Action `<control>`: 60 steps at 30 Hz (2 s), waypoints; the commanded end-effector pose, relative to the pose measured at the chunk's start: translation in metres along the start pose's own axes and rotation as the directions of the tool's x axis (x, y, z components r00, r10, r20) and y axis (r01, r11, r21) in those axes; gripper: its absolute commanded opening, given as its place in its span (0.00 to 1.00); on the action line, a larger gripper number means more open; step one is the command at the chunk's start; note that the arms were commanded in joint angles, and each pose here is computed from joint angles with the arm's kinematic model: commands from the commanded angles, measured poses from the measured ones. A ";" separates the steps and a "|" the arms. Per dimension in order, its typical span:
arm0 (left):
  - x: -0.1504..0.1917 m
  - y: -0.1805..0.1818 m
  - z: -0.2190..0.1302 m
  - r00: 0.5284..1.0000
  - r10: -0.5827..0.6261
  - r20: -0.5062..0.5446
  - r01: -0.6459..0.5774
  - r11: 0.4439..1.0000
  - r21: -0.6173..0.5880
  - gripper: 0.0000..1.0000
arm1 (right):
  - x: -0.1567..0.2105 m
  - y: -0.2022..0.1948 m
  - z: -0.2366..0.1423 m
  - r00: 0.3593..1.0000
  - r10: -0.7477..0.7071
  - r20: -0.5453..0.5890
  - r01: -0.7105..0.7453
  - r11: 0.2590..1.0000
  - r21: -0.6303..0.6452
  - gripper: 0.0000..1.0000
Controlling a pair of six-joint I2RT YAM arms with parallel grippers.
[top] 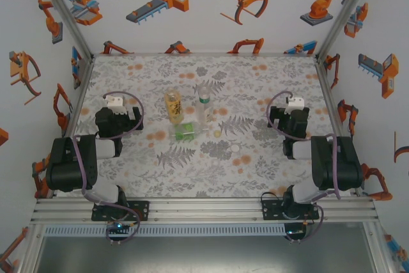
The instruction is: Screw on the bottle caps
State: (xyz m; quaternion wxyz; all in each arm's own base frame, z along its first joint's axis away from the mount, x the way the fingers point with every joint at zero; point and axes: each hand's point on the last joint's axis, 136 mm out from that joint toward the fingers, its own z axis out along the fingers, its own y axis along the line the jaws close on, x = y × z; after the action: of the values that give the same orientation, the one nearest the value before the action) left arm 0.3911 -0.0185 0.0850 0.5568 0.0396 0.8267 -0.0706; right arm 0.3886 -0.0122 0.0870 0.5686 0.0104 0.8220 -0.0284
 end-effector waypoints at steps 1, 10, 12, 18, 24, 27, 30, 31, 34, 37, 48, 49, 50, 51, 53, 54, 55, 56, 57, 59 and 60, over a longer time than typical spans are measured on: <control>-0.007 0.001 0.001 1.000 -0.014 0.022 0.014 1.000 -0.006 0.97 | -0.004 -0.005 0.003 1.000 0.016 0.002 -0.016 1.000 0.023 0.99; -0.024 0.006 -0.012 1.000 -0.020 0.014 0.021 0.997 -0.070 0.97 | -0.025 -0.010 -0.018 0.998 0.022 0.057 -0.025 0.999 0.045 0.99; -0.031 0.010 -0.017 1.000 -0.027 -0.003 0.026 0.993 -0.115 0.97 | -0.031 -0.008 -0.025 0.997 0.020 0.077 -0.023 0.999 0.036 0.99; -0.056 -0.002 -0.036 0.998 0.002 -0.063 -0.014 0.981 -0.194 0.97 | -0.043 0.006 -0.041 0.997 0.012 0.072 -0.008 0.999 -0.053 0.96; -0.093 -0.005 -0.077 0.993 -0.118 0.000 0.116 0.969 -0.217 0.97 | -0.056 0.048 -0.051 1.000 0.001 0.002 0.000 0.957 -0.289 0.92; -0.110 -0.008 -0.097 0.982 -0.190 0.013 0.189 0.959 -0.209 0.97 | -0.062 0.073 -0.061 1.000 0.000 0.022 0.008 0.916 -0.402 0.91; -0.123 -0.020 -0.113 0.973 -0.232 0.002 0.229 0.961 -0.155 0.97 | -0.069 0.098 -0.070 0.999 0.007 0.037 0.012 0.872 -0.489 0.90; -0.127 -0.026 -0.118 0.970 -0.244 -0.012 0.240 0.963 -0.125 0.97 | -0.072 0.108 -0.074 0.999 0.008 0.053 0.021 0.855 -0.519 0.90; -0.143 -0.053 -0.131 0.976 -0.209 -0.058 0.210 0.978 0.014 0.97 | -0.077 0.140 -0.086 0.995 -0.016 0.094 0.069 0.803 -0.592 0.90; -0.152 -0.067 -0.142 0.985 -0.141 -0.096 0.150 0.985 0.085 0.97 | -0.081 0.171 -0.093 0.991 -0.033 0.131 0.111 0.752 -0.650 0.90; -0.127 -0.082 -0.151 0.991 -0.059 -0.117 0.080 0.980 0.181 0.97 | -0.102 0.256 -0.103 0.966 -0.050 0.255 0.230 0.620 -0.750 0.90; -0.127 -0.083 -0.152 0.992 -0.057 -0.115 0.078 0.979 0.188 0.97 | -0.104 0.260 -0.102 0.965 -0.050 0.259 0.234 0.617 -0.751 0.90; -0.128 -0.083 -0.152 0.992 -0.057 -0.110 0.077 0.979 0.189 0.97 | -0.107 0.264 -0.102 0.964 -0.045 0.262 0.234 0.611 -0.756 0.90; -0.128 -0.082 -0.153 0.992 -0.059 -0.109 0.079 0.979 0.187 0.97 | -0.109 0.269 -0.101 0.964 -0.041 0.263 0.233 0.606 -0.760 0.90; -0.127 -0.082 -0.153 0.992 -0.061 -0.110 0.081 0.979 0.186 0.97 | -0.115 0.277 -0.098 0.962 -0.033 0.269 0.235 0.598 -0.767 0.90; -0.126 -0.082 -0.153 0.992 -0.062 -0.111 0.083 0.979 0.188 0.97 | -0.117 0.282 -0.098 0.962 -0.031 0.272 0.238 0.587 -0.774 0.90; -0.126 -0.083 -0.154 0.992 -0.063 -0.110 0.083 0.978 0.193 0.97 | -0.119 0.286 -0.097 0.960 -0.028 0.278 0.242 0.583 -0.776 0.90; -0.127 -0.083 -0.154 0.992 -0.063 -0.109 0.083 0.978 0.193 0.97 | -0.122 0.290 -0.095 0.958 -0.023 0.285 0.245 0.578 -0.778 0.90; -0.127 -0.082 -0.154 0.992 -0.063 -0.109 0.084 0.978 0.193 0.97 | -0.123 0.294 -0.093 0.959 -0.019 0.284 0.244 0.571 -0.784 0.90; -0.126 -0.081 -0.153 0.992 -0.066 -0.110 0.086 0.978 0.189 0.97 | -0.129 0.301 -0.090 0.958 0.003 0.287 0.236 0.559 -0.795 0.90; -0.126 -0.080 -0.154 0.992 -0.068 -0.110 0.088 0.978 0.187 0.97 | -0.131 0.305 -0.088 0.958 0.014 0.286 0.230 0.555 -0.800 0.90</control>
State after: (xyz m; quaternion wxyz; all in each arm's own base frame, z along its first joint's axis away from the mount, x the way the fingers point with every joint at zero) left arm 0.2894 -0.0701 0.2672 0.5049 0.0546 0.8455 -0.1652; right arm 0.3611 0.2870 0.2065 0.5809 -0.3131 0.6870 0.3041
